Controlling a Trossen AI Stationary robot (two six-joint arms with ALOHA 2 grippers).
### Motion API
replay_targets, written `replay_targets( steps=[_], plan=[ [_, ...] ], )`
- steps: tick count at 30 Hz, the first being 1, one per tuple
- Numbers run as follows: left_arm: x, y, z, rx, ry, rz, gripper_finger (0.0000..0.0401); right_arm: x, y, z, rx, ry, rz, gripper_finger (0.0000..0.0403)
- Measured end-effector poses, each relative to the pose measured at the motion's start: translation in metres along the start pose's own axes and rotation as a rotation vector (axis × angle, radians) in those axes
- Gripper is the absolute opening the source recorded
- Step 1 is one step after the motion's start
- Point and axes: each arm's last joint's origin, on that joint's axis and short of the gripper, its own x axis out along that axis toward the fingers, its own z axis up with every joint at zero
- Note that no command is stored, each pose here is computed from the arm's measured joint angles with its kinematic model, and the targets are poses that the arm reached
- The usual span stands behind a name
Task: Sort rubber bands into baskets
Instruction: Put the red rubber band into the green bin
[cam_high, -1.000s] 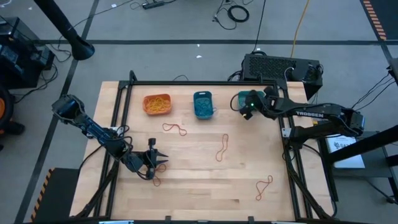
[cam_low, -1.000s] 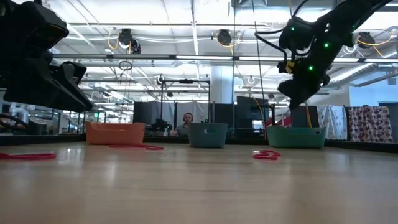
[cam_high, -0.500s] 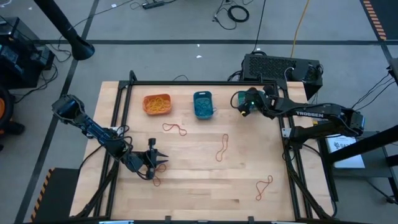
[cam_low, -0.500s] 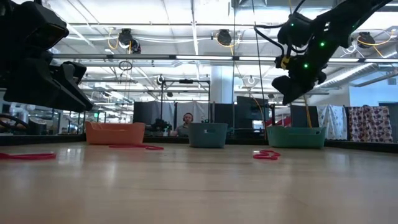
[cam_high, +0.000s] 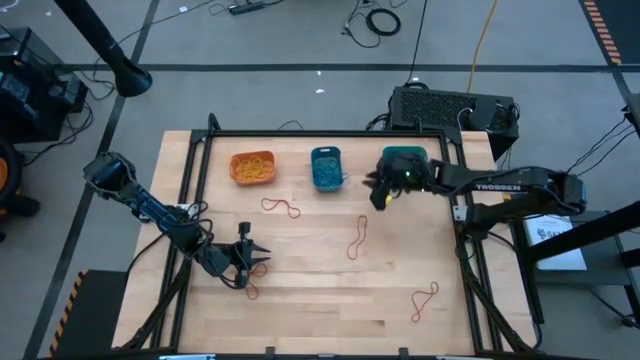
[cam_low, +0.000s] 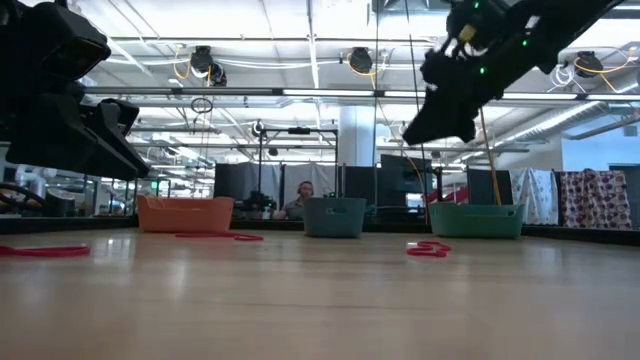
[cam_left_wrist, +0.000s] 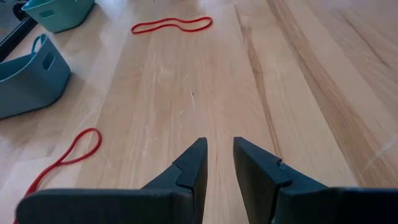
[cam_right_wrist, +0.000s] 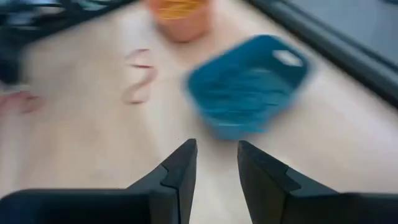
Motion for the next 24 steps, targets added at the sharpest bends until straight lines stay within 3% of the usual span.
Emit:
replay_targets(
  steps=[11, 14, 18, 24],
  plan=[
    [0.000, 0.000, 0.000, 0.000, 0.000, 0.000, 0.0086, 0.009, 0.068, -0.010, -0.068, -0.072, 0.299, 0.0110],
    [0.000, 0.000, 0.000, 0.000, 0.000, 0.000, 0.0086, 0.013, 0.084, -0.027, -0.039, 0.059, 0.407, 0.0110],
    [0.000, 0.000, 0.000, -0.024, 0.003, 0.001, 0.0086, 0.005, 0.103, -0.054, 0.139, 0.389, 0.564, 0.0109],
    [0.000, 0.000, 0.000, -0.052, 0.003, -0.002, 0.0086, -0.024, 0.128, -0.094, 0.368, 0.829, 0.511, 0.0109]
  ],
)
